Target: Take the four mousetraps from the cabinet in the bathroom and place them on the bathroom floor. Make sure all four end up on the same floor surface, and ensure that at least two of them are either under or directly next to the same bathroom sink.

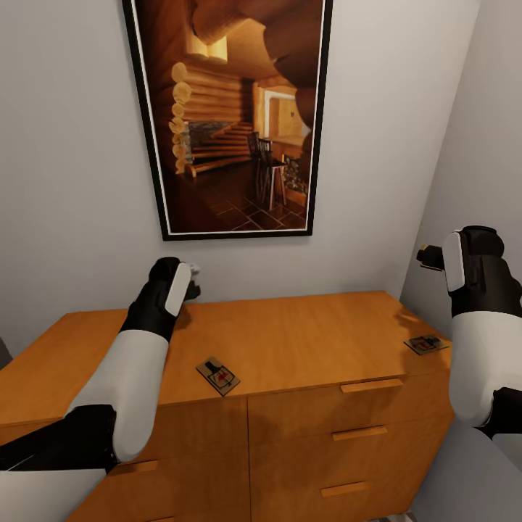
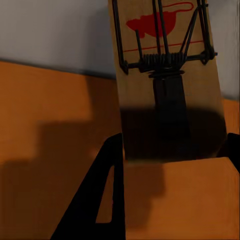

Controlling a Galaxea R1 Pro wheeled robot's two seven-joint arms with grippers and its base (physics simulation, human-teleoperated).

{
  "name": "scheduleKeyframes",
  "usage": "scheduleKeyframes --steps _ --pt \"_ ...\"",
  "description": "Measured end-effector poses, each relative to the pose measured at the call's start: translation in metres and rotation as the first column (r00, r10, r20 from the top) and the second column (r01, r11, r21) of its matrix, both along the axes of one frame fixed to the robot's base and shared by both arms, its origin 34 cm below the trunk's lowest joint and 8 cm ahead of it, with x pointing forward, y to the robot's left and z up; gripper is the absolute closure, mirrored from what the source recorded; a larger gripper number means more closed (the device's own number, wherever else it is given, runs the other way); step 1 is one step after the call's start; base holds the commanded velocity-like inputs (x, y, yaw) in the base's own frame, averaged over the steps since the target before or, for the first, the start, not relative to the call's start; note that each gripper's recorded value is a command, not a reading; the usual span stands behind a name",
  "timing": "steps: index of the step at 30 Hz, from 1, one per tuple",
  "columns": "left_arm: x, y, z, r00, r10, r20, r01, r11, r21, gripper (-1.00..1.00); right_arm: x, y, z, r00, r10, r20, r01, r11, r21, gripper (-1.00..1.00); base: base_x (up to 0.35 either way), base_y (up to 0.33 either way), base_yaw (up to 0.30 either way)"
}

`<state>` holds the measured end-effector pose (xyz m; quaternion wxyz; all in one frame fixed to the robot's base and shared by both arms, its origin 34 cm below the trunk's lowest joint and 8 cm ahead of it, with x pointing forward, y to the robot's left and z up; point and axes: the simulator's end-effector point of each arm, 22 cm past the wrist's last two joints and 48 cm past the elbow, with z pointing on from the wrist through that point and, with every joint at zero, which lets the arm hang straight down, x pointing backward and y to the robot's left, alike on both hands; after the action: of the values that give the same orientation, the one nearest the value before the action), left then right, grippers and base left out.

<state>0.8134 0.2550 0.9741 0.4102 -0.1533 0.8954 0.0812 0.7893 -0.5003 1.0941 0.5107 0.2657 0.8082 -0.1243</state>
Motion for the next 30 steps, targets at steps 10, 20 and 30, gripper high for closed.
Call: scheduleKeyframes --steps 10,20,30 --pt "0.002 -0.009 0.003 1.0 -0.018 0.012 0.018 0.999 -0.031 1.0 0.001 0.001 0.0 1.0 0.002 -0.001 -0.002 1.0 -0.001 1.0 -0.064 0.0 0.0" --pt "0.001 -0.01 -0.003 1.0 -0.022 -0.002 0.022 0.999 -0.033 1.0 0.001 0.001 -0.001 1.0 0.003 -0.001 -0.003 1.0 0.0 1.0 -0.32 0.0 0.0" --pt "0.0 -0.012 -0.011 0.999 -0.026 -0.023 0.025 0.999 -0.035 1.0 0.002 0.004 0.0 1.0 0.01 0.002 -0.01 1.0 0.004 1.0 -0.345 0.0 0.0"
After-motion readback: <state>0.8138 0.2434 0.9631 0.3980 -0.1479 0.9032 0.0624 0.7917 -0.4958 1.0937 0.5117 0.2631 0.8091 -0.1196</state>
